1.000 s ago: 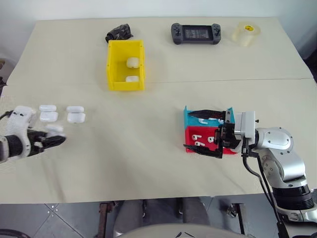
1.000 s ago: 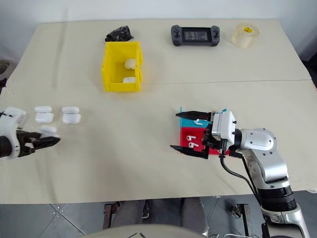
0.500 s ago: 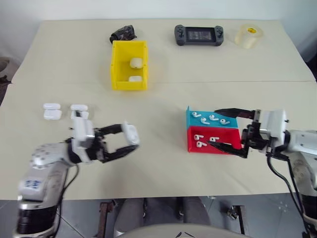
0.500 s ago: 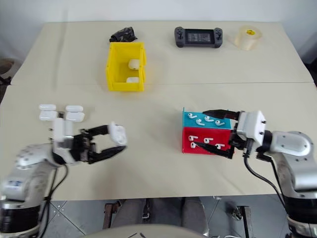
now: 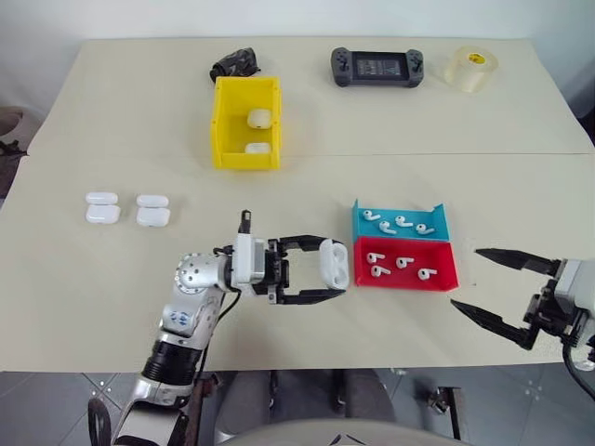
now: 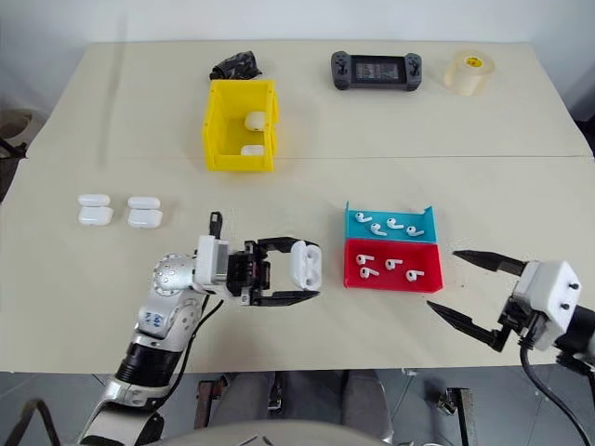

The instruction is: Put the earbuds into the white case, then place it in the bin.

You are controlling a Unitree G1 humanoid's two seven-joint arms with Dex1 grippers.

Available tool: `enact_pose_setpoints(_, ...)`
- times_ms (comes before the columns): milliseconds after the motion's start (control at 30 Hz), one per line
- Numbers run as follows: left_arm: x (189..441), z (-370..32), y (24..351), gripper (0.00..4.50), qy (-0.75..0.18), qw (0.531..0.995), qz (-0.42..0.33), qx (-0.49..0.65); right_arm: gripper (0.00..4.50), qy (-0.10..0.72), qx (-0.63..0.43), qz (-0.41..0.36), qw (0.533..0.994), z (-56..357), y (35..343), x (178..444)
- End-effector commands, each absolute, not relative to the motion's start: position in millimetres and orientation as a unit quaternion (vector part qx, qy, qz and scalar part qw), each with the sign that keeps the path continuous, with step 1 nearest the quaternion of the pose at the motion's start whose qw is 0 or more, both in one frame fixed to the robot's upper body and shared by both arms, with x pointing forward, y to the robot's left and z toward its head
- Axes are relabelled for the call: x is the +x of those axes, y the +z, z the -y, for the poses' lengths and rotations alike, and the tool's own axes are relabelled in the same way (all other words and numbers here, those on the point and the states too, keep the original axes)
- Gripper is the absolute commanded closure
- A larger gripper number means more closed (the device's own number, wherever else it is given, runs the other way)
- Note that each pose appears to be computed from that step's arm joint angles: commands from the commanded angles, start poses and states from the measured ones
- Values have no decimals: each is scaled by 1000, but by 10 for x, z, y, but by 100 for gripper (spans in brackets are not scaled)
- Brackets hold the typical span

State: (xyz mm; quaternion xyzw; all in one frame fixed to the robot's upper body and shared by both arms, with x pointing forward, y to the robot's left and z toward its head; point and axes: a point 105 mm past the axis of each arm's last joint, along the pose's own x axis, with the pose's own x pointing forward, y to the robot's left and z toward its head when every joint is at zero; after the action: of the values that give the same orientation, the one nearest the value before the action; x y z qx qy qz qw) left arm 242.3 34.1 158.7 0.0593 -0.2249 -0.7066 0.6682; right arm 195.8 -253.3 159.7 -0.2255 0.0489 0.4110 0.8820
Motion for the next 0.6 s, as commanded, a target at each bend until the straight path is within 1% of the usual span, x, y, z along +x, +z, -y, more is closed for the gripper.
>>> enact_pose_setpoints(33,2369,-326,1622,170,-709,658,243,69,0,426,-252,-68,866,2458,1662,1962)
enact_pose_setpoints(133,2342,-343,1606,170,-709,660,241,66,0,453,-261,-126,843,2326,1580,1993)
enact_pose_setpoints(200,2327,-349,1606,170,-708,661,240,65,0,472,-275,-150,824,2238,1554,2037)
enact_pose_setpoints(333,2303,-350,1607,170,-707,662,238,63,0,485,-314,-190,794,2164,1509,2169)
enact_pose_setpoints(500,2289,-336,1608,170,-707,663,239,63,0,478,-381,-218,760,2157,1463,2381)
enact_pose_setpoints(600,2274,-327,1615,170,-707,662,239,63,0,472,-411,-229,746,2189,1439,2459)
